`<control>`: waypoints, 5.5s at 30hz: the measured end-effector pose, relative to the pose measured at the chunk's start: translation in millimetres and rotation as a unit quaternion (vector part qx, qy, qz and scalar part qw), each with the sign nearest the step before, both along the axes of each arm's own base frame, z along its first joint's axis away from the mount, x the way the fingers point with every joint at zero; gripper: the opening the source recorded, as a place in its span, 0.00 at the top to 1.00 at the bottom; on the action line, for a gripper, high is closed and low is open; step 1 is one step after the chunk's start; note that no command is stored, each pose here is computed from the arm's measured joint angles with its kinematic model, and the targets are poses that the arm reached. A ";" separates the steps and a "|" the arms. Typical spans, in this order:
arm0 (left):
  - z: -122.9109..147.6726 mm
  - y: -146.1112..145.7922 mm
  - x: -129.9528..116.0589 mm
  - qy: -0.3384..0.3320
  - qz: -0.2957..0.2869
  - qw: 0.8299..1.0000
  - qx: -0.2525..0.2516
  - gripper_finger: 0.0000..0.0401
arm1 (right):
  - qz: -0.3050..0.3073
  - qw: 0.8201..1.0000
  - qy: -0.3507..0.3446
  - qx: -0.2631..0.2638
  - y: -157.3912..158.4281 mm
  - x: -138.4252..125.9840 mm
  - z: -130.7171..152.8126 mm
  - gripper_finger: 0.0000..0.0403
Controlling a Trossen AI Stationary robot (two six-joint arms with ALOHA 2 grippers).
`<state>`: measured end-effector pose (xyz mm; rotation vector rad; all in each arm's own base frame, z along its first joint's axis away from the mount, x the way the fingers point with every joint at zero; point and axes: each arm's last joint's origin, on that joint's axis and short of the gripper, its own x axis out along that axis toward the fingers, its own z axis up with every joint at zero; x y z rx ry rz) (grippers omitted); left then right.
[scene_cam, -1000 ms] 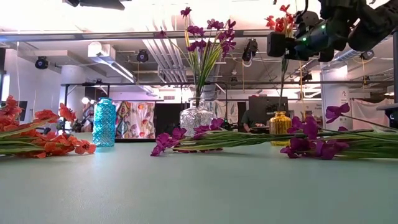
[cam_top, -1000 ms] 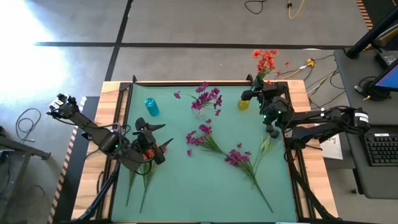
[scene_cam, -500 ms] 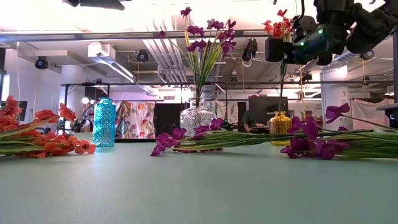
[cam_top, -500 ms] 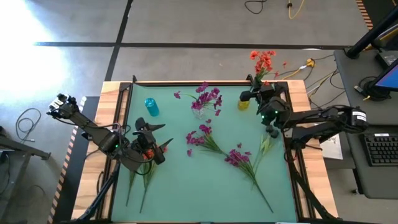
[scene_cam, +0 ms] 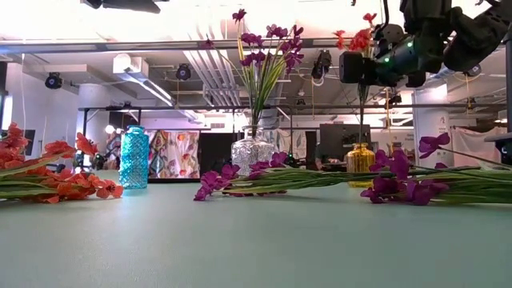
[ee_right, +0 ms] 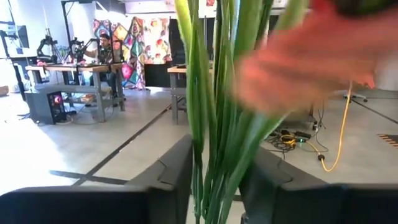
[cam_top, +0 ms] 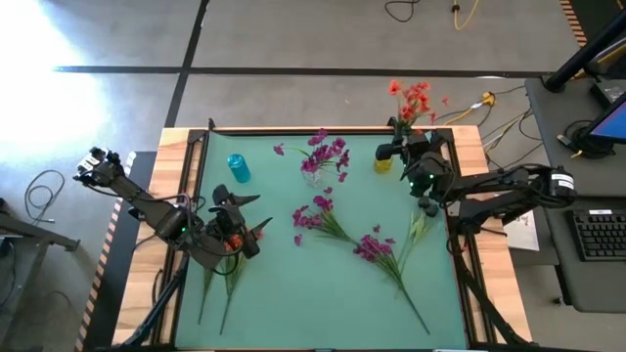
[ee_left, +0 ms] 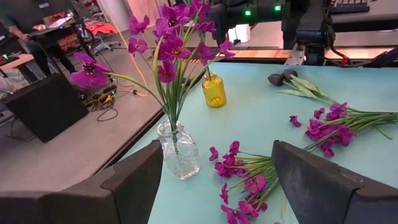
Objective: Sort flowers into vase by color
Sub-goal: Put the right orange flowers into the yellow flower vase
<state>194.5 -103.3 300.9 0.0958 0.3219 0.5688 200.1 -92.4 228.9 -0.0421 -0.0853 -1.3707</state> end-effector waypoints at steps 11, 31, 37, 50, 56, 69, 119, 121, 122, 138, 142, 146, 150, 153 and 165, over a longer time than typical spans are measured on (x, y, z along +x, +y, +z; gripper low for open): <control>-0.2 0.1 -0.1 0.001 0.000 1.000 0.001 0.29 | 0.003 0.999 0.020 0.025 0.2 1.1 -9.2 0.57; -0.2 0.0 -0.1 0.001 0.000 1.000 0.001 0.29 | 0.057 0.994 0.026 0.084 27.1 -7.0 -13.6 0.33; -0.1 0.0 -0.1 -0.002 0.001 1.000 -0.003 0.29 | 0.124 0.981 0.003 0.149 40.5 -12.8 -21.0 0.32; -1.1 -1.3 0.4 -0.014 -0.009 0.998 -0.055 0.29 | 0.377 0.882 -0.038 0.281 64.2 0.6 -20.8 0.36; -4.9 -6.5 1.3 0.012 -0.075 0.986 -0.151 0.29 | 0.465 0.821 0.002 0.331 83.3 11.6 -8.7 0.37; -35.9 -16.3 -13.7 0.157 -0.029 0.902 -0.401 0.29 | 0.451 0.770 0.176 0.415 120.1 34.8 17.1 0.42; -162.1 -99.0 8.0 0.365 0.292 0.792 -0.392 0.67 | 0.458 0.761 0.194 0.416 133.8 36.4 19.1 0.41; -162.0 -99.1 8.1 0.364 0.291 0.793 -0.393 0.75 | 0.458 0.761 0.193 0.416 133.8 36.4 19.1 0.41; -162.1 -98.8 7.9 0.365 0.292 0.793 -0.391 0.79 | 0.458 0.761 0.194 0.416 133.8 36.4 19.1 0.41; -98.5 -101.9 5.5 0.366 0.233 0.836 -0.336 1.00 | 0.462 0.754 0.210 0.417 139.2 33.6 17.5 0.41; -64.4 -102.0 6.5 0.276 0.141 0.900 -0.307 1.00 | 0.476 0.746 0.217 0.413 147.5 31.8 17.5 0.41; -36.3 -100.4 10.3 0.187 0.036 0.949 -0.250 1.00 | 0.496 0.748 0.211 0.387 159.4 32.2 20.1 0.41; -18.3 -105.1 23.0 0.123 -0.084 0.976 -0.160 1.00 | 0.533 0.766 0.190 0.306 178.2 40.4 23.8 0.41; -9.2 -107.3 37.1 0.075 -0.157 0.980 -0.098 1.00 | 0.562 0.771 0.173 0.244 194.2 51.2 22.7 0.41; -31.1 -70.9 76.3 -0.036 -0.200 0.979 -0.031 1.00 | 0.634 0.769 0.054 0.059 235.0 109.4 -2.2 0.41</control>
